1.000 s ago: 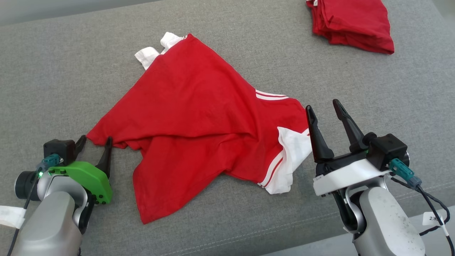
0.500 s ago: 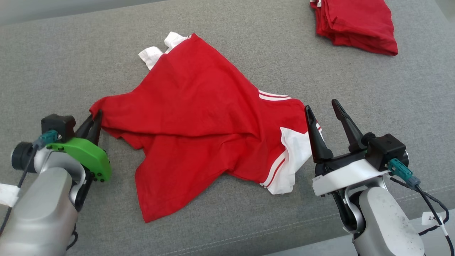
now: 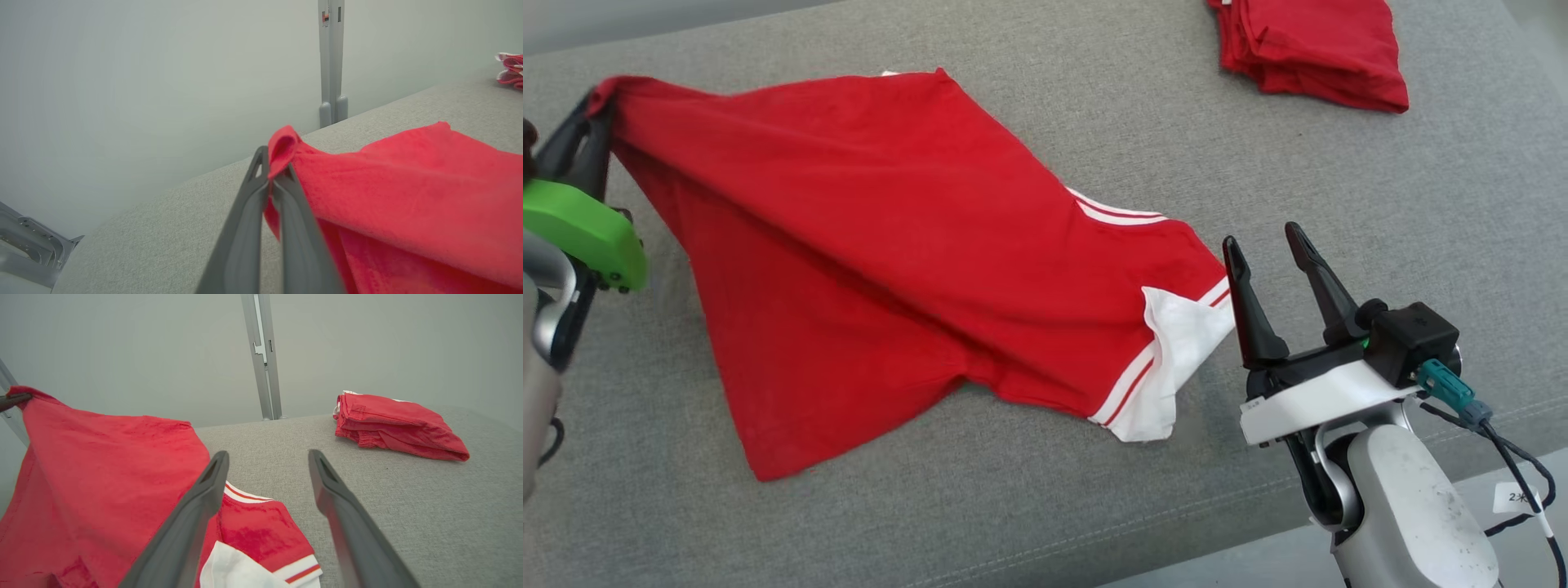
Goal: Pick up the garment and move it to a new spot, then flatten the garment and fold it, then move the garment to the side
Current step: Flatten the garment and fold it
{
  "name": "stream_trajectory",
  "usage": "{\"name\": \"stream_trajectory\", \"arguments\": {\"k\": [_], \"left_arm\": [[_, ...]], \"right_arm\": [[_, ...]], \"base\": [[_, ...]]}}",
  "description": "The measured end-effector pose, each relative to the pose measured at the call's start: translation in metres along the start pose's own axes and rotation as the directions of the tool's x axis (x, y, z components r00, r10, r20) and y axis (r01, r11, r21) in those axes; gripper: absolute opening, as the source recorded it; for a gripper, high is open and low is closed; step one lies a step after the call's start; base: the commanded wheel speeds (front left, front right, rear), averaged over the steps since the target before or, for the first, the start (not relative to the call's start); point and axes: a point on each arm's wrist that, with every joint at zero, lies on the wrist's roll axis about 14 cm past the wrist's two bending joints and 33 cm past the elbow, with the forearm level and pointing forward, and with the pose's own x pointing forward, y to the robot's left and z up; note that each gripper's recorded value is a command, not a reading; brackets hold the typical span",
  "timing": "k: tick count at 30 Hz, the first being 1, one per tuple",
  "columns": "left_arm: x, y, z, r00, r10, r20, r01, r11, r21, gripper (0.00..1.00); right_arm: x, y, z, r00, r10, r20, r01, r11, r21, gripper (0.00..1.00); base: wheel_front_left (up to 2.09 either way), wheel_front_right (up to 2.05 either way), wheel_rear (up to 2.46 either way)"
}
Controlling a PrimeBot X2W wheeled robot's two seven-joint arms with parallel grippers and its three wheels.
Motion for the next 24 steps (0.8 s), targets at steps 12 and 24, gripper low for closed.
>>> {"name": "stream_trajectory", "arguments": {"k": [12,24], "left_arm": [[0.015,0.025,0.011,0.999,0.039,0.002,-0.039,0.998,0.050,0.10],[-0.005,0.024,0.000,0.997,0.076,-0.001,-0.076,0.997,-0.004,1.00]], "right_arm": [[-0.006,-0.015,0.002,0.999,-0.043,0.000,0.043,0.999,-0.010,1.00],[-0.003,-0.006,0.000,1.000,-0.017,-0.005,0.017,1.000,-0.012,1.00]], "base": [[0.00,0.00,0.00],[0.00,0.00,0.00]]}}
